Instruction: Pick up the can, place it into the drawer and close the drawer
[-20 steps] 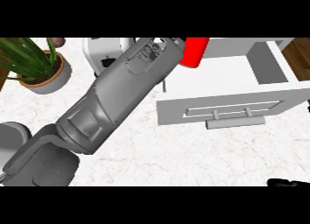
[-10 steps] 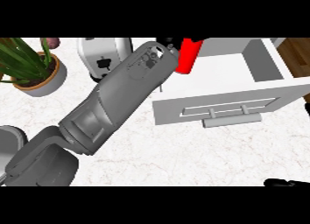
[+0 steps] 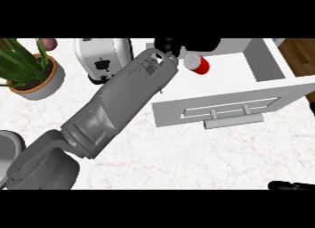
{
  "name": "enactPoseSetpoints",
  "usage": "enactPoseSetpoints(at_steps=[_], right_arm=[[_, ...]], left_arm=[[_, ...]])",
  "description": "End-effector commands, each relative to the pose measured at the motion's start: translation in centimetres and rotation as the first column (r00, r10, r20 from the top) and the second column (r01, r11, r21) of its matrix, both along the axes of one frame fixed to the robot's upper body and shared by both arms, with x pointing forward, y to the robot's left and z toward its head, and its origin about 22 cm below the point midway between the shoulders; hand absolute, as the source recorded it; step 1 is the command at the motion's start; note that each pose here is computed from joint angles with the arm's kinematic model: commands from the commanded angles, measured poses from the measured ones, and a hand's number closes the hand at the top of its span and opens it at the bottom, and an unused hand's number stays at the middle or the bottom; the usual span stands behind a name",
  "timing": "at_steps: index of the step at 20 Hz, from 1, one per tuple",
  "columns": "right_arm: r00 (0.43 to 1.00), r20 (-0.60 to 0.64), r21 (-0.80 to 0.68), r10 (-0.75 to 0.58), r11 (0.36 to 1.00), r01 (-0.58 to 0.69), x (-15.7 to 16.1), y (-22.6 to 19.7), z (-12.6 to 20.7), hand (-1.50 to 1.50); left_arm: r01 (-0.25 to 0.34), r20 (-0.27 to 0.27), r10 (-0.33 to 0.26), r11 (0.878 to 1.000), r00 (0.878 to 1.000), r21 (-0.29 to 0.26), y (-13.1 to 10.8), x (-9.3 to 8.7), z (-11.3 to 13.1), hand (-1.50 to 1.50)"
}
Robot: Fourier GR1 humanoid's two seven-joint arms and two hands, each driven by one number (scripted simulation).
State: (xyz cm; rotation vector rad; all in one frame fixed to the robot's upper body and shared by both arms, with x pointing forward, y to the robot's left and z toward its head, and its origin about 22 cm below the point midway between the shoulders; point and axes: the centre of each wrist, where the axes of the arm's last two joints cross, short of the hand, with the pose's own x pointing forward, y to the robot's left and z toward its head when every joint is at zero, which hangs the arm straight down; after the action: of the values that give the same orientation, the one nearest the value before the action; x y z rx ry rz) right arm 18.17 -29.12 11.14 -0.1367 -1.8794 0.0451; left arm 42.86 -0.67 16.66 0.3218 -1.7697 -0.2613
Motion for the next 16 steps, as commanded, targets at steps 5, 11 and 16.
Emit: enactPoseSetpoints(at_steps=[5,11,16], right_arm=[[1.0,0.022,0.011,0.021,1.0,-0.021,0.5,1.0,1.4,-1.5],[0.998,0.067,-0.118,-0.005,0.993,0.013,-1.2,0.0,2.1,-1.5],[0.991,0.134,-0.296,-0.015,0.954,0.054,-0.3,-0.3,3.0,-1.5]], left_arm=[[-0.069,0.027,0.069,0.998,0.997,-0.009,0.3,0.0,-0.9,-1.5],[-0.08,0.016,0.082,0.994,0.997,-0.079,0.3,-0.1,-0.8,-1.5],[-0.055,-0.014,0.053,0.993,0.998,-0.109,0.0,0.2,0.5,-1.5]])
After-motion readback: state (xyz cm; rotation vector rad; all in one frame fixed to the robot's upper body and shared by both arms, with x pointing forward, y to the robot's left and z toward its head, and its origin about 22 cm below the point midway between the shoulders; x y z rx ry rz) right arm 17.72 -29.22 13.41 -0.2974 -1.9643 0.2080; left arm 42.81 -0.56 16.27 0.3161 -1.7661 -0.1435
